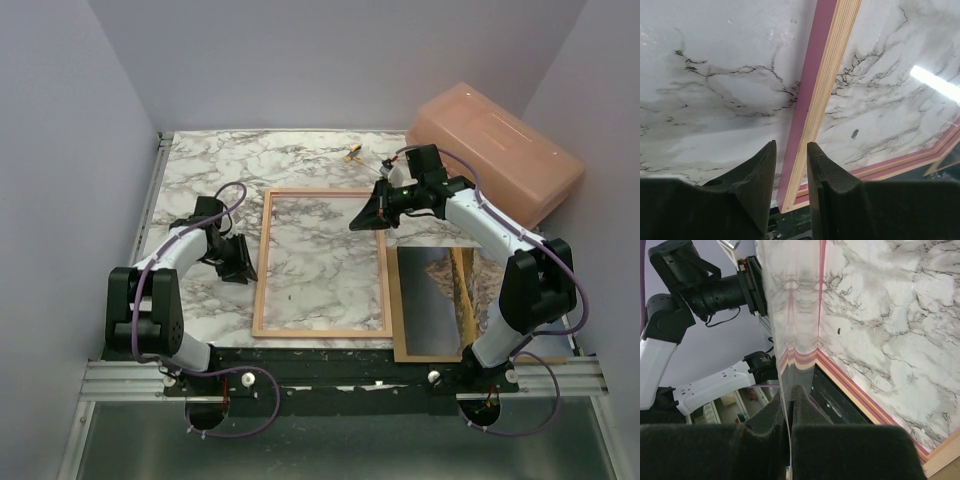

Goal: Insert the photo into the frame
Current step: Place the photo frame item in the photo frame.

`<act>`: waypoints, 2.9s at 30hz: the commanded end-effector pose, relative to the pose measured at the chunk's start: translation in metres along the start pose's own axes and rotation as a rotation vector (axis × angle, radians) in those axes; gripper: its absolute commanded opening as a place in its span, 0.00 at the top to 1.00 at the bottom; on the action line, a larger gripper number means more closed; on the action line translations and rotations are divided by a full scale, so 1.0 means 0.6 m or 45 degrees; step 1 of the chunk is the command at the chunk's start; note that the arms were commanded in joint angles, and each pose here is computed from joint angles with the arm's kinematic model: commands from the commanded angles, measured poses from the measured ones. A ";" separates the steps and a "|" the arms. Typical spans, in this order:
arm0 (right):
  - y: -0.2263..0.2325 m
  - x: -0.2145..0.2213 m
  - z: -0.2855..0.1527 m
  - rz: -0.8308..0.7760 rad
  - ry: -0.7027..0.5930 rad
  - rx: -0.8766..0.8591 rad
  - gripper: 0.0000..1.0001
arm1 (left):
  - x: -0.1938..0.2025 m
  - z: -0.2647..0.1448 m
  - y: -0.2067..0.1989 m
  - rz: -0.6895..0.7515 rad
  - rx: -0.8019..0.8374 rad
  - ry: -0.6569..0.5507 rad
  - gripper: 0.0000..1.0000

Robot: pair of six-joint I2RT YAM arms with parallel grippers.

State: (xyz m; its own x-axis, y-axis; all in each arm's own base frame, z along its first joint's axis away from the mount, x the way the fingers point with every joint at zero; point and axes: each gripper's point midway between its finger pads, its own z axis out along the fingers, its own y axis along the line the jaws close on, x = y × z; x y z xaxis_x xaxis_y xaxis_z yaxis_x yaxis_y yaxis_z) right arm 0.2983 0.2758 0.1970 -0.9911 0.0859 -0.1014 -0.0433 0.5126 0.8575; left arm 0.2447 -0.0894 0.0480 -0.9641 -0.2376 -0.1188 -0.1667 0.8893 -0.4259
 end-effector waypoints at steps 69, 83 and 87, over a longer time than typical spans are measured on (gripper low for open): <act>0.035 0.025 0.027 0.007 0.054 -0.143 0.99 | 0.010 0.023 0.019 0.133 -0.232 0.077 0.75; 0.041 0.030 0.022 0.024 0.032 -0.157 1.00 | 0.015 0.025 0.019 0.157 -0.258 0.088 0.75; 0.029 0.033 0.027 0.043 0.040 -0.148 0.99 | 0.015 0.025 0.019 0.158 -0.261 0.090 0.75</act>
State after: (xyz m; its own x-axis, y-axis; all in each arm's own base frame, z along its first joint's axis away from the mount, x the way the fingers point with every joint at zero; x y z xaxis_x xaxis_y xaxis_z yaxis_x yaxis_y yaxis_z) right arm 0.2896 0.2971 0.1920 -0.9938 0.0975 -0.0533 -0.0046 0.4428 0.8966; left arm 0.2419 -0.0930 0.0359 -0.9858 -0.1228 -0.1144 -0.0883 0.9592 -0.2685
